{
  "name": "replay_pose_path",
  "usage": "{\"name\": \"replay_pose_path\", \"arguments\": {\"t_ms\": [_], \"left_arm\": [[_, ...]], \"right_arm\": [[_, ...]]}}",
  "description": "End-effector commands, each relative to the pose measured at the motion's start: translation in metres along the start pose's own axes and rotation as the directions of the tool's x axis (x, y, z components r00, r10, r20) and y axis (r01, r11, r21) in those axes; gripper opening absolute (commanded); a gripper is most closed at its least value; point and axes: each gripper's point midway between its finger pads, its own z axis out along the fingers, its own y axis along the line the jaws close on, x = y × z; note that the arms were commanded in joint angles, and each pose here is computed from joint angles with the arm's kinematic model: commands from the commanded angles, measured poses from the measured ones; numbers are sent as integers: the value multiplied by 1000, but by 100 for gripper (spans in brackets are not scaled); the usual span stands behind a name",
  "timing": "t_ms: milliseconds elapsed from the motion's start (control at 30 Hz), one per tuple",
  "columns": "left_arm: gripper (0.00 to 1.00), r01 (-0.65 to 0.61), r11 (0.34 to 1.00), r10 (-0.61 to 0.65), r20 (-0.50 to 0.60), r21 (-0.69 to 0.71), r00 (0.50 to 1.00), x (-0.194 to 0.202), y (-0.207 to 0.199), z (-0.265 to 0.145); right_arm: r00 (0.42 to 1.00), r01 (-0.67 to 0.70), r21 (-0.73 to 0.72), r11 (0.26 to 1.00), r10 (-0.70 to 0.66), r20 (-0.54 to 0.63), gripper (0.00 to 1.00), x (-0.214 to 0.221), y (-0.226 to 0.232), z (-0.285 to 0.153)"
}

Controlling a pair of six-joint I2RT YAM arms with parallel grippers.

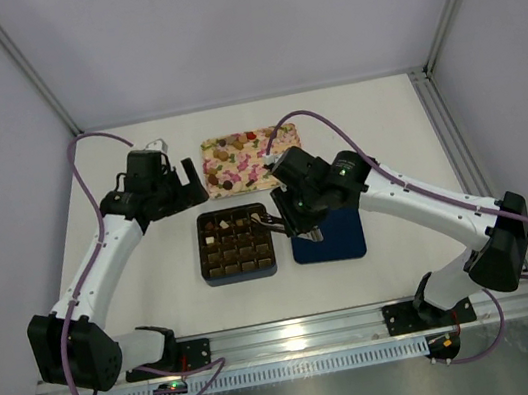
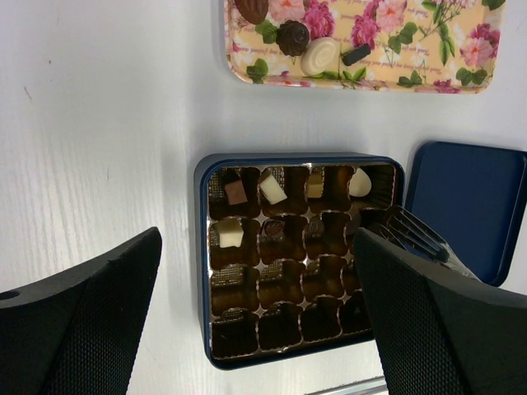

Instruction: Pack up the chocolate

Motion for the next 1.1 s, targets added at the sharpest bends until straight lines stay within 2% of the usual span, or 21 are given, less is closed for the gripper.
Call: {"name": "replay_pose_path", "arguments": {"t_ms": [0,433,767,867,1067], "left_arm": [[96,8,1000,-10,57,29,998,-13,-5,-6],[96,0,999,-2,65,34,998,-15,-6,-9],[96,6,999,-9,65,45,998,-13,-7,-16],[96,5,999,-8,60,48,998,-11,-7,-17],[96,-1,999,-2,49,47,999,-5,-5,-19]], "right_arm": [[996,-3,-21,1000,5,85,38,-15,6,-15],[988,-14,19,1000,11,156,38,-43,-16,-32],[955,-178,109,978,145,259,39,-91,-111,-30],[940,-251,159,955,201,277,39,-101,-150,-27],[909,-344,181,921,278,310,39,-114,-199,-15]]}}
